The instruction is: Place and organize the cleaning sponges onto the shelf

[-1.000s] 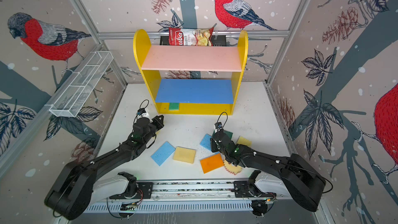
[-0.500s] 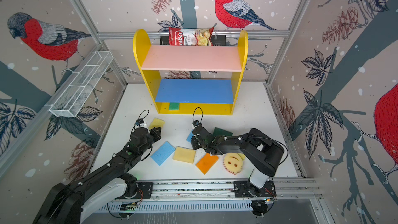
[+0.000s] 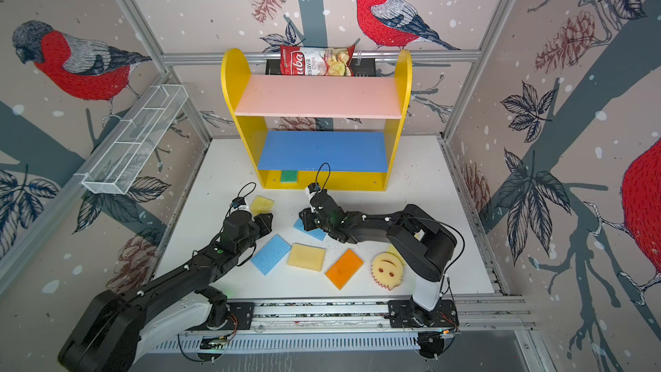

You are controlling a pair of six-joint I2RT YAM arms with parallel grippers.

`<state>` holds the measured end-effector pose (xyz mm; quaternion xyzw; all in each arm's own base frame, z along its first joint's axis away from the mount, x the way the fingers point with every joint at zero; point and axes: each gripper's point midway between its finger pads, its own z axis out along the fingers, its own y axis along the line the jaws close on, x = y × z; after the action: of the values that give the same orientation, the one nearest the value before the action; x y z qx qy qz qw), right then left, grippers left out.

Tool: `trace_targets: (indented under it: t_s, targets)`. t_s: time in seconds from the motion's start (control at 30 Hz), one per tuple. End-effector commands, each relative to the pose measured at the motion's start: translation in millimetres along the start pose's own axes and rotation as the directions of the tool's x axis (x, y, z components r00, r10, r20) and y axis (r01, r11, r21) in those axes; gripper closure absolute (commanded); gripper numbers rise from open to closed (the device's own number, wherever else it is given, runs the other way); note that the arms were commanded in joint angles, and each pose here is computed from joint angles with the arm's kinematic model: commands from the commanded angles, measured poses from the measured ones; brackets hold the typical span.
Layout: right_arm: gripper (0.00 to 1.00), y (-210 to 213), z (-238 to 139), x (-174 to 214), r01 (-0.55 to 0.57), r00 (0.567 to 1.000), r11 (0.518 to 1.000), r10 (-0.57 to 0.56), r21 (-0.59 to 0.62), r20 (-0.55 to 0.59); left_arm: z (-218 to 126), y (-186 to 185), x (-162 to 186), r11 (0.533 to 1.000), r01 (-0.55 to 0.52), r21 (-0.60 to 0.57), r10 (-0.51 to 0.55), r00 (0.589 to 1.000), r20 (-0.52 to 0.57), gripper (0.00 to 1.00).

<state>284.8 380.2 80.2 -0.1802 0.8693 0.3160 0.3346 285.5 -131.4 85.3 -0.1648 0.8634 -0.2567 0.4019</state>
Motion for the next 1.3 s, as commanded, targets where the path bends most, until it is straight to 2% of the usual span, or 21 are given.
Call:
trace_targets:
  t_s: [0.0,0.17,0.3,0.43,0.53,0.77,0.9,1.03,1.17,1.23,1.27]
  targets:
    - [0.7,-39.9,-10.2,3.1,-0.026,1.0,0.996,0.027,0.082,-0.007,7.8,-20.2,0.2,0.995,-0.096,0.025,0.096,0.995,-0.009,0.91]
    - [0.62,-76.7,-28.2,22.4,-0.064,0.997,0.99,0.07,0.125,-0.041,30.3,-45.7,21.2,0.982,-0.184,0.045,0.188,0.978,-0.091,0.91]
    - [0.53,-62.6,-30.6,37.9,-0.014,0.997,0.997,0.02,0.075,-0.076,43.1,-54.4,35.4,0.974,-0.223,0.041,0.227,0.964,-0.136,0.95]
    - [0.51,-45.2,-25.2,52.8,0.037,0.993,0.999,-0.033,0.033,-0.114,48.6,-57.0,46.5,0.974,-0.219,0.053,0.225,0.959,-0.17,0.98]
    - [0.51,-47.8,-17.1,63.9,0.045,0.988,0.998,-0.037,0.051,-0.152,49.1,-58.2,52.1,0.973,-0.223,0.056,0.229,0.957,-0.177,0.98]
    - [0.63,-38.1,-12.8,75.0,0.028,0.984,1.0,-0.026,0.008,-0.177,54.4,-53.3,63.1,0.976,-0.216,0.038,0.219,0.956,-0.197,0.98]
    - [0.85,-26.6,-14.6,74.4,0.003,0.985,0.999,-0.009,-0.036,-0.173,62.7,-58.3,63.9,0.975,-0.216,0.043,0.22,0.954,-0.201,0.98]
    - [0.97,-25.8,-15.8,70.5,-0.026,0.988,0.999,0.021,-0.034,-0.154,68.4,-72.5,52.6,0.968,-0.243,0.058,0.249,0.953,-0.171,0.98]
    - [1.0,-25.9,-16.0,61.0,-0.09,0.989,0.995,0.082,-0.052,-0.125,69.0,-91.8,32.1,0.962,-0.264,0.064,0.27,0.955,-0.122,0.98]
    - [1.0,-26.8,-17.1,51.3,-0.123,0.988,0.99,0.116,-0.063,-0.099,65.3,-100.5,20.9,0.96,-0.273,0.064,0.278,0.956,-0.098,0.95]
    - [1.0,-26.9,-18.5,44.3,-0.141,0.988,0.987,0.135,-0.072,-0.076,61.4,-102.7,14.8,0.96,-0.274,0.058,0.278,0.957,-0.081,0.9]
